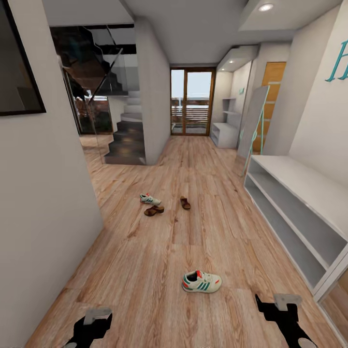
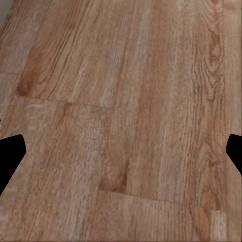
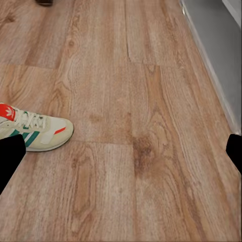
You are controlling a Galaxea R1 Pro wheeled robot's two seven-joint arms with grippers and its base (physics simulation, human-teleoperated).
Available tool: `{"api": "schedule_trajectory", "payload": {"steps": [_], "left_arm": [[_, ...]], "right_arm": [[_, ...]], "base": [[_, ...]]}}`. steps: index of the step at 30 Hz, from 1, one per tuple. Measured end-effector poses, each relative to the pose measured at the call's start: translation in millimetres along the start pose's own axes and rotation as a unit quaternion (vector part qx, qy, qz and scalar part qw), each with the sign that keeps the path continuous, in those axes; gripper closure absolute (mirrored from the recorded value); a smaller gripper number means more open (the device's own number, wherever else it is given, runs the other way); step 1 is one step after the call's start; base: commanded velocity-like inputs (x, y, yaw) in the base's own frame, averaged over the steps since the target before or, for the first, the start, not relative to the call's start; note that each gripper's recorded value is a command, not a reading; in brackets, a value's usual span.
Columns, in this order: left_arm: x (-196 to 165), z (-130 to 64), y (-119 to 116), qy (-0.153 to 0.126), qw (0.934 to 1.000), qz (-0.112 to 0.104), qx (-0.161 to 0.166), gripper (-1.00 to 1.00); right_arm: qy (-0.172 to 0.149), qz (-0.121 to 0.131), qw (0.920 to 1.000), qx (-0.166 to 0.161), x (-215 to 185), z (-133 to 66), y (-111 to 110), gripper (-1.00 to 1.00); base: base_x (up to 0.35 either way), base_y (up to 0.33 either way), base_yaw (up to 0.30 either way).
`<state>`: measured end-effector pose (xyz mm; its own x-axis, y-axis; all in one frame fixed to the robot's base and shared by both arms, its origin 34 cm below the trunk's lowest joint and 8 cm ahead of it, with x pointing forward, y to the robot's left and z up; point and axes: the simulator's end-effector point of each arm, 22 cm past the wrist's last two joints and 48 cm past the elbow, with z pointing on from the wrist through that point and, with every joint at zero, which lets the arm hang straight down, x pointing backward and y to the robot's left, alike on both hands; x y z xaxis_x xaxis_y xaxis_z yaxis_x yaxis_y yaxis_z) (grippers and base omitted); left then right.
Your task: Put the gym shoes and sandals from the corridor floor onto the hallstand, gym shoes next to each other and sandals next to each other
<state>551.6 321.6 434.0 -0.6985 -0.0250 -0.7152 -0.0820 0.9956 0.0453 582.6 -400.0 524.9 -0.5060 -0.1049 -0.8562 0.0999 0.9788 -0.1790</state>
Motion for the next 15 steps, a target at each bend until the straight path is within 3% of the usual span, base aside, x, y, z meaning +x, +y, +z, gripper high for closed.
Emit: {"api": "schedule_trajectory", "payload": {"steps": [3, 4, 10, 15], "left_arm": [[5, 4.3, 2, 0.004, 1.0, 0.004, 0.001, -1.0], [8, 5.2, -1, 0.005, 1.0, 0.004, 0.005, -1.0], [18, 12.4, -1, 0.004, 1.0, 0.003, 0.004, -1.0], [27, 19.8, -6, 0.003, 1.0, -0.001, 0.006, -1.0]], "right_arm": [[0.02, 0.0, 0.9998, 0.001, 18, 3.8, -1, -1.0], [0.051, 0.001, 0.9987, 0.0, 49, 1.0, 2, -1.0], [0.08, 0.001, 0.9968, 0.001, 88, 0.1, 4, -1.0], [0.086, 0.0, 0.9963, 0.002, 103, 3.0, 5, -1.0]], "base": [[0.0, 0.0, 0.0], [0.0, 0.0, 0.0], [0.0, 0.0, 0.0], [0.0, 0.0, 0.0]]}}
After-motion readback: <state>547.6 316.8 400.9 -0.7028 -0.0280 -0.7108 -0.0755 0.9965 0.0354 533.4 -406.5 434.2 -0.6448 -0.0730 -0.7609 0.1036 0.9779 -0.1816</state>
